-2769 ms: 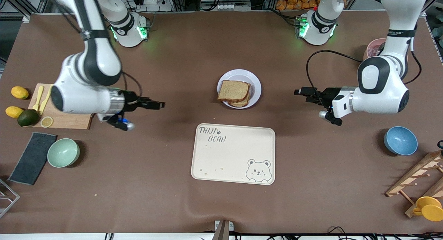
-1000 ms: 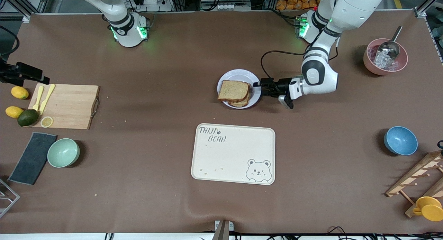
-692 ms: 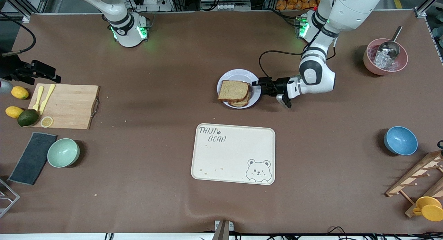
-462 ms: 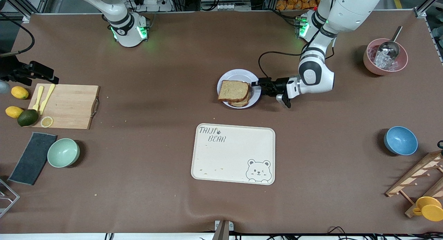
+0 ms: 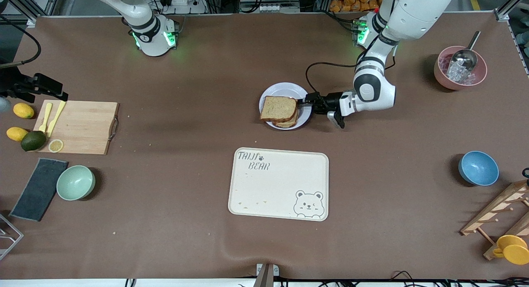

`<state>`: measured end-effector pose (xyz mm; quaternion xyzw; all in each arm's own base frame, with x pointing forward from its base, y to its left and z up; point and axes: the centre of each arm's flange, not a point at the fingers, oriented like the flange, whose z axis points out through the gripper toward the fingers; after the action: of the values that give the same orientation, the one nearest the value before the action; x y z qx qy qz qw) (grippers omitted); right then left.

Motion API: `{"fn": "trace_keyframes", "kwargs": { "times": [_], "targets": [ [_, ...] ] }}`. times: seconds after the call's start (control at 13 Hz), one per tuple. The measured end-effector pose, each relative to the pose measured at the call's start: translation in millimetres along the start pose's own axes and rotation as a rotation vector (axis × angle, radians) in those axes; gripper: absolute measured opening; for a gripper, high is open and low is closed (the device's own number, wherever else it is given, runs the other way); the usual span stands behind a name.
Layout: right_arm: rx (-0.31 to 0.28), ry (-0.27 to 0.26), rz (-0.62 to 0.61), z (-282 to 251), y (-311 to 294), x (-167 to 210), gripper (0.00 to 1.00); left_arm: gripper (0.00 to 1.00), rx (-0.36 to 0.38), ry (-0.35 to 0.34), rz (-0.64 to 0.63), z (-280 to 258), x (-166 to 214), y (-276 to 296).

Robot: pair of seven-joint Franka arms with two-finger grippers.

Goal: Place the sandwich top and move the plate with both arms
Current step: 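Grasp the white plate rim with the left gripper, then slide the plate with the left gripper onto the bear tray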

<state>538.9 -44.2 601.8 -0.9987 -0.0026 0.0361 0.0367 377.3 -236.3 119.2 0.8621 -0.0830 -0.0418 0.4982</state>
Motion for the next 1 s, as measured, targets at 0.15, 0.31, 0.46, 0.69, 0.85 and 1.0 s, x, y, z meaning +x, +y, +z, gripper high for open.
{"fn": "trace_keyframes", "kwargs": {
  "times": [0.15, 0.31, 0.46, 0.69, 0.85, 1.0],
  "targets": [
    [-0.001, 0.001, -0.004, -0.7, -2.2, 0.2, 1.0, 0.34, 0.021, 0.002, 0.023, 0.0, -1.2, -4.0],
    [-0.002, 0.0, -0.008, -0.4, -4.7, 0.4, 1.0, 0.11, 0.025, 0.001, 0.01, 2.0, -3.8, -10.1],
    [-0.002, 0.0, -0.009, -0.3, -6.3, 0.5, 1.0, 0.09, 0.019, 0.007, -0.004, 2.4, -4.8, -13.1],
    [-0.003, 0.0, -0.008, -0.2, -6.5, 0.5, 1.0, 0.09, 0.013, 0.015, -0.016, 1.8, -5.5, -14.7],
    [-0.003, -0.001, -0.007, -0.1, -6.4, 0.4, 1.0, 0.09, 0.004, 0.032, -0.031, -3.8, -3.2, -18.1],
    [-0.003, -0.004, -0.005, 0.5, -6.3, 0.6, 1.0, 0.09, -0.011, 0.06, -0.05, -15.7, 1.6, -24.8]
  ]
}}
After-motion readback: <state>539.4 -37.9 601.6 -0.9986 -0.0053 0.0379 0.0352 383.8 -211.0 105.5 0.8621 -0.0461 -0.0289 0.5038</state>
